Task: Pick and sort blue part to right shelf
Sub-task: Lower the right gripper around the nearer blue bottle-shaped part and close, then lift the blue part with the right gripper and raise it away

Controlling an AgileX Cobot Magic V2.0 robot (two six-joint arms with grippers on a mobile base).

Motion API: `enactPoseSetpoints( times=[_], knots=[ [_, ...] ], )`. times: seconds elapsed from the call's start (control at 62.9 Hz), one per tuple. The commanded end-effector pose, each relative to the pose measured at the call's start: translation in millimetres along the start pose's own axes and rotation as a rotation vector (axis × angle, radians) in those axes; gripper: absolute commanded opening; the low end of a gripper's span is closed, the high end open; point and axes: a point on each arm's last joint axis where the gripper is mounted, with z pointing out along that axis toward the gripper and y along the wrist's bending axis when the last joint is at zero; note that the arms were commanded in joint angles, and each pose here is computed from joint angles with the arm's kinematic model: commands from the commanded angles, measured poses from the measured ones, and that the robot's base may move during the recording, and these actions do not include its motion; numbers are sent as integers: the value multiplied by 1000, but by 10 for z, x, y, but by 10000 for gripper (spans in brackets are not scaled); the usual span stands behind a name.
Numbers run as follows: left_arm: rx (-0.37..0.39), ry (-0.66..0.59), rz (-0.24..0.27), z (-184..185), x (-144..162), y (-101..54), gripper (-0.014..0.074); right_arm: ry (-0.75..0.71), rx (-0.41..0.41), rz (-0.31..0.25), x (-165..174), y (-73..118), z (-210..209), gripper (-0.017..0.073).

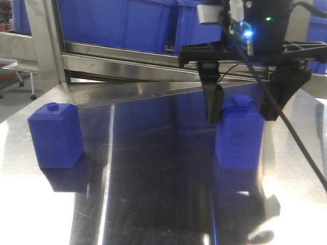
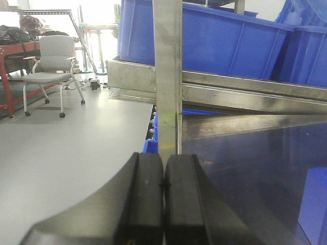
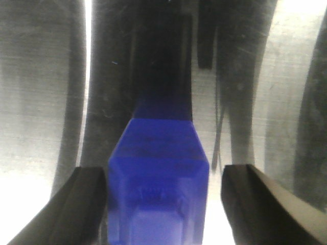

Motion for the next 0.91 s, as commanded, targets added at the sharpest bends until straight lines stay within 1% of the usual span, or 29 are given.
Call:
enactPoseSetpoints(
  times=[0.0, 0.191, 0.652, 0.731, 0.826, 0.89],
  knots=[
    [-1, -76, -15, -13, 0, 4, 133, -80, -40, 0, -57, 5, -148, 545],
    [-1, -76, -15, -13, 0, 4, 133, -66, -59, 16, -18, -9, 20, 545],
    [-1, -76, -15, -13, 0, 4, 133, -39, -42, 16, 5, -19, 77, 541],
    [-1, -76, -15, -13, 0, 4, 133, -39, -42, 16, 5, -19, 77, 505],
    [-1, -76, -15, -13, 0, 4, 133, -39, -42, 16, 5, -19, 77, 433],
    [-1, -76, -15, -13, 0, 4, 133, -39, -42, 16, 5, -19, 77, 415]
  ],
)
